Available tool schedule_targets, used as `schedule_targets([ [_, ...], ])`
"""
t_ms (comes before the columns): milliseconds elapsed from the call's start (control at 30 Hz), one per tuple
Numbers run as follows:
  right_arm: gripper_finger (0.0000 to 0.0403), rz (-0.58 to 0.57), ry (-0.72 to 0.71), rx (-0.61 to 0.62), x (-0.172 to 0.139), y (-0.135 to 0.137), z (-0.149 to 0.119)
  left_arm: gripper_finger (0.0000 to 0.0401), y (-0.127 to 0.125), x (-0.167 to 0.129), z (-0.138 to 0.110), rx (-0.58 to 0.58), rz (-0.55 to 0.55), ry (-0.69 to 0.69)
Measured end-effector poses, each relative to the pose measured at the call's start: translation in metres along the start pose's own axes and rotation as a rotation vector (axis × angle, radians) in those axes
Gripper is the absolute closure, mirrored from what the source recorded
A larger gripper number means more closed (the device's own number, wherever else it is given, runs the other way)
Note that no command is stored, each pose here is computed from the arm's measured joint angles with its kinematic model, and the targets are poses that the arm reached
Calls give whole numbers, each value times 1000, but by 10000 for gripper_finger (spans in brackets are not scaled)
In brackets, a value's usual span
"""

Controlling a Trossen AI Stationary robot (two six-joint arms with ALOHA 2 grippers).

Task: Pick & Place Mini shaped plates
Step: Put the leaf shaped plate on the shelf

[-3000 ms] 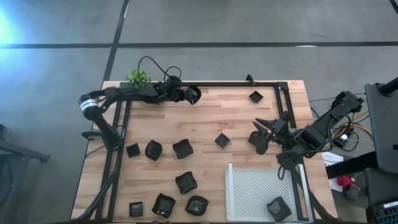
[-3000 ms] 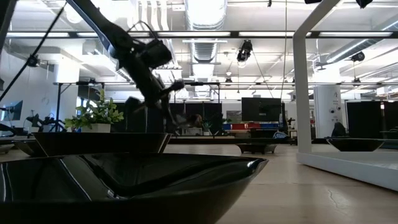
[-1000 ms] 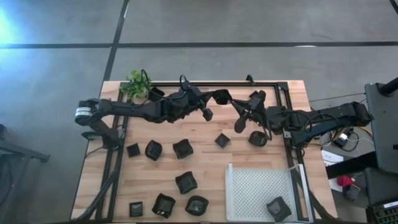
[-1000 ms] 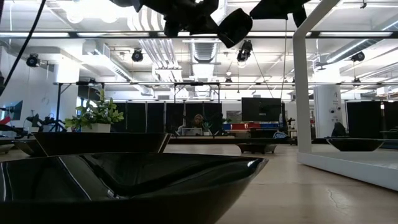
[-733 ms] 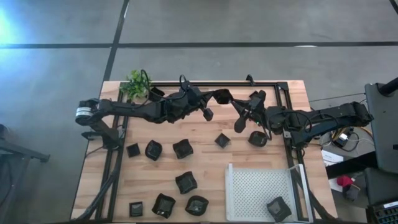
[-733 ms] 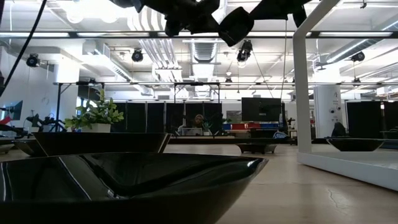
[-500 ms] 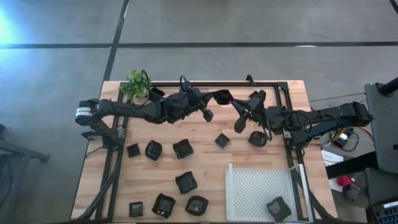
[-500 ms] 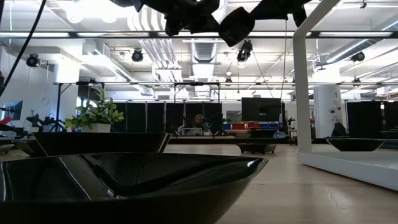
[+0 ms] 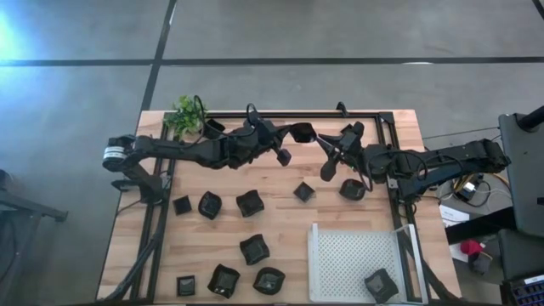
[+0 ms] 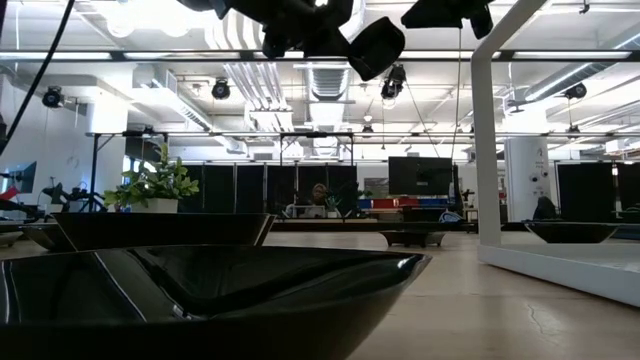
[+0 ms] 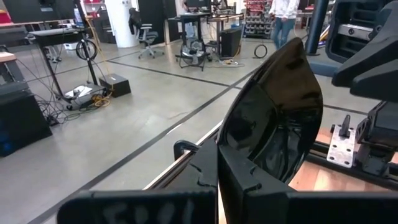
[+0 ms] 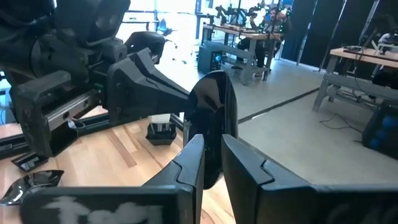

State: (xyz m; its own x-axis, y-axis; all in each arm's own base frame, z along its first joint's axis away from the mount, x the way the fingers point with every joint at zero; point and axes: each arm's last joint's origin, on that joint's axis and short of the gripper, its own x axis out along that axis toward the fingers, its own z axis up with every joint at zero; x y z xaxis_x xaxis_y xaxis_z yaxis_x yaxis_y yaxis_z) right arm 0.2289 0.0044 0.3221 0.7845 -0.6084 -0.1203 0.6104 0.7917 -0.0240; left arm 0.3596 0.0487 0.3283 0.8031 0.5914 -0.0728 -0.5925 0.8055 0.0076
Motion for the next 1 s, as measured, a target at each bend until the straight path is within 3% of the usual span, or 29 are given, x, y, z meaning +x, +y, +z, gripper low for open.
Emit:
schedule_targets([
  [1000, 352, -1, 0, -15, 0, 0, 0, 401, -11, -6, 5, -14, -33, -25],
])
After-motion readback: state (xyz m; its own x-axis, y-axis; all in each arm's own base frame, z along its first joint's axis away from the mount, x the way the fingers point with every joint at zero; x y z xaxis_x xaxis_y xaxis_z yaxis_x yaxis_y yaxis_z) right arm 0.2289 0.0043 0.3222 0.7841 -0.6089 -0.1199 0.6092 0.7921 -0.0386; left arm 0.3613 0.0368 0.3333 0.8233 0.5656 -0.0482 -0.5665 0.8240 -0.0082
